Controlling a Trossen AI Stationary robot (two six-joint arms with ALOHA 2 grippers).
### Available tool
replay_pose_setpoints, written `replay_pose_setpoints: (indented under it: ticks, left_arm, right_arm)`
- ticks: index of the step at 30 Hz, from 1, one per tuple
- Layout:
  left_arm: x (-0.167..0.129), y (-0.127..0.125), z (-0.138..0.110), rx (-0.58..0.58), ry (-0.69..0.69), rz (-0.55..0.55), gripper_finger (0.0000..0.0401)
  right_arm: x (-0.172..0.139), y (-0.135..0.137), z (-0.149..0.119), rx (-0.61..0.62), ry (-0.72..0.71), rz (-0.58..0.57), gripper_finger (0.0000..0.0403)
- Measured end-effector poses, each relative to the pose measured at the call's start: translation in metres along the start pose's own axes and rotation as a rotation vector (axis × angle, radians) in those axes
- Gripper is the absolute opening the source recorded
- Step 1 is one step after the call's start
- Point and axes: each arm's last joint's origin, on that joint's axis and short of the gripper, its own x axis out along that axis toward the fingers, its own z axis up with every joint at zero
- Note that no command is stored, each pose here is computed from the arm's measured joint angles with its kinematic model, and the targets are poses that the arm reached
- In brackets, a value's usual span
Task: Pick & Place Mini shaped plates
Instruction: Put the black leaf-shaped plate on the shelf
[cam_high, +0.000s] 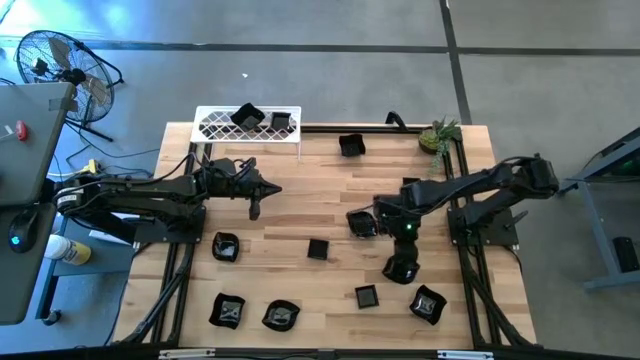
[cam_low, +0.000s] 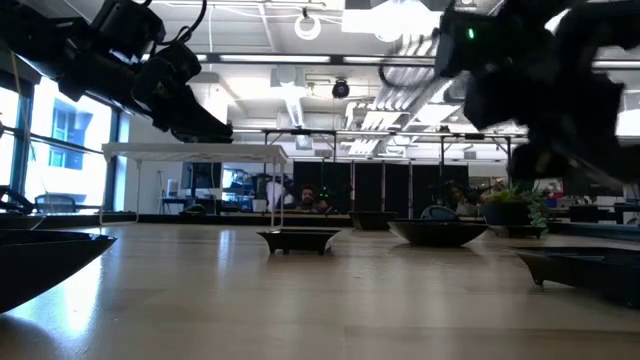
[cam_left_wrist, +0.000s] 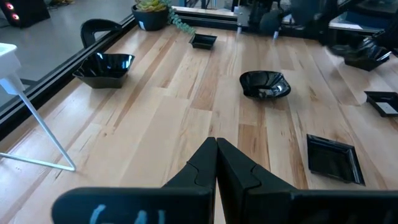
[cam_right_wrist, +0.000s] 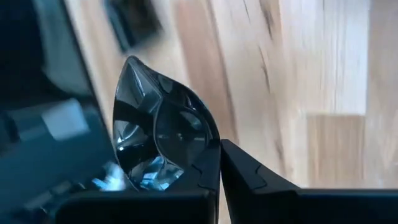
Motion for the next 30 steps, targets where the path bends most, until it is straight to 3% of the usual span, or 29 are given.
replay_pose_setpoints:
  ticks: [6,10,14,18,22,30]
  left_arm:
    - [0.0,0.0,0.001,0.002,-0.008,0.002,0.0001]
    - [0.0,0.0,0.001,0.004,-0.008,0.009,0.0001]
    - [0.0,0.0,0.001,0.005,-0.008,0.011,0.0001]
    - [0.0,0.0,0.001,0.005,-0.008,0.013,0.0001]
    - [0.0,0.0,0.001,0.005,-0.007,0.013,0.0001]
    - [0.0,0.0,-0.001,-0.017,0.008,0.013,0.0001]
  right_arm:
    - [-0.028,0.03,0.036,-0.033,-0.353,0.06,0.0002]
    - [-0.037,0.032,0.069,-0.053,-0.609,0.083,0.0003]
    - [-0.043,0.013,0.108,0.093,-0.836,-0.001,0.0005]
    - [-0.044,-0.017,0.143,0.241,-0.9,-0.093,0.0003]
    - [-0.041,-0.042,0.169,0.337,-0.91,-0.11,0.0004]
    - [-0.018,-0.082,0.185,0.567,-0.97,-0.095,0.0005]
